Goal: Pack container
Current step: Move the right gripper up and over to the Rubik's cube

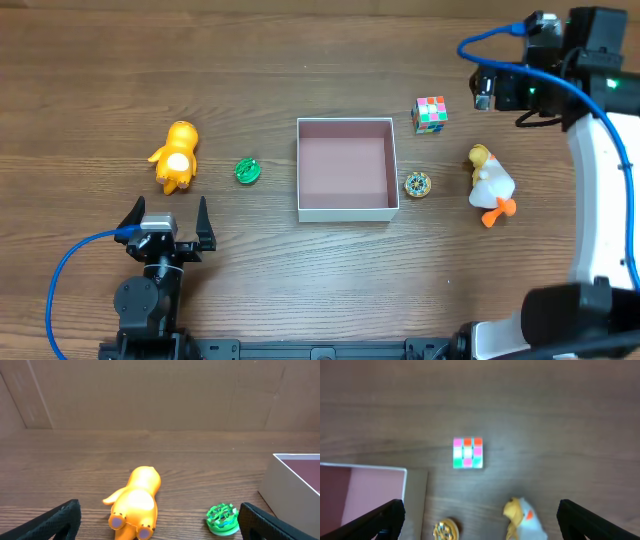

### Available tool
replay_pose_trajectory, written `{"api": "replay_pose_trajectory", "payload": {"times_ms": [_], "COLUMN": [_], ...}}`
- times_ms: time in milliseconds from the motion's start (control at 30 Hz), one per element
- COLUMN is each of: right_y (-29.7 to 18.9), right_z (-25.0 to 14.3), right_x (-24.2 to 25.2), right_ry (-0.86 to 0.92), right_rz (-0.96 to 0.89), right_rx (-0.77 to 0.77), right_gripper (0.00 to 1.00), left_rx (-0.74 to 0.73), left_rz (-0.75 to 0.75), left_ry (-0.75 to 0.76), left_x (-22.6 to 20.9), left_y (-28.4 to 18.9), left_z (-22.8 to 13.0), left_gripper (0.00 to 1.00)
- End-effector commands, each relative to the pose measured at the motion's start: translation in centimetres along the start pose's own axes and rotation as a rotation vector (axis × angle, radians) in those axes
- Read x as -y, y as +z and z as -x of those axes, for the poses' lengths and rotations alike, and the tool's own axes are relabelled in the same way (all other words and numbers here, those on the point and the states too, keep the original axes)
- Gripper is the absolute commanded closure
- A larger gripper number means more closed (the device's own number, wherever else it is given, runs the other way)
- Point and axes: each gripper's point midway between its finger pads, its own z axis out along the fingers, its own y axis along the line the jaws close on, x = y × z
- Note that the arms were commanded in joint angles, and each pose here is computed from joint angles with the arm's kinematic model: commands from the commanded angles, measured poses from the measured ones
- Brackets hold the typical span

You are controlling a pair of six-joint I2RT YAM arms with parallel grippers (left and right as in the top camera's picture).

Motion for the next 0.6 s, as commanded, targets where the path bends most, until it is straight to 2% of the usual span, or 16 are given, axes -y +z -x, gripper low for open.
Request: {"api": "replay_pose_trajectory", "payload": {"times_ms": [0,133,267,567], "right_y": [2.6,4.0,4.3,6.6], "right_z": [-1.2,-1.0,-0.3,0.3], "right_x": [0.1,-1.1,-1.6,-2.5], "right_ry": [0.047,0.065,0.045,-0.061], "right_rz": [0.028,0.115,0.123,-0.037], "right_rx": [-0.089,-0.092,-0.066,-0.075], "right_gripper": [0.0,0.0,0.0,0.0], "left_rx": [0.003,0.003,0.003,0.003], "left_rz": [0.012,0.012,0.012,0.012], "left_ry": [0.022,0.022,0.022,0.022], "left_x": [-0.2,-0.2,-0.2,-0.2], "left_y": [0.0,0.0,0.0,0.0], "left_z": [0.0,0.0,0.0,0.0], "left_gripper": [0.0,0.0,0.0,0.0]}}
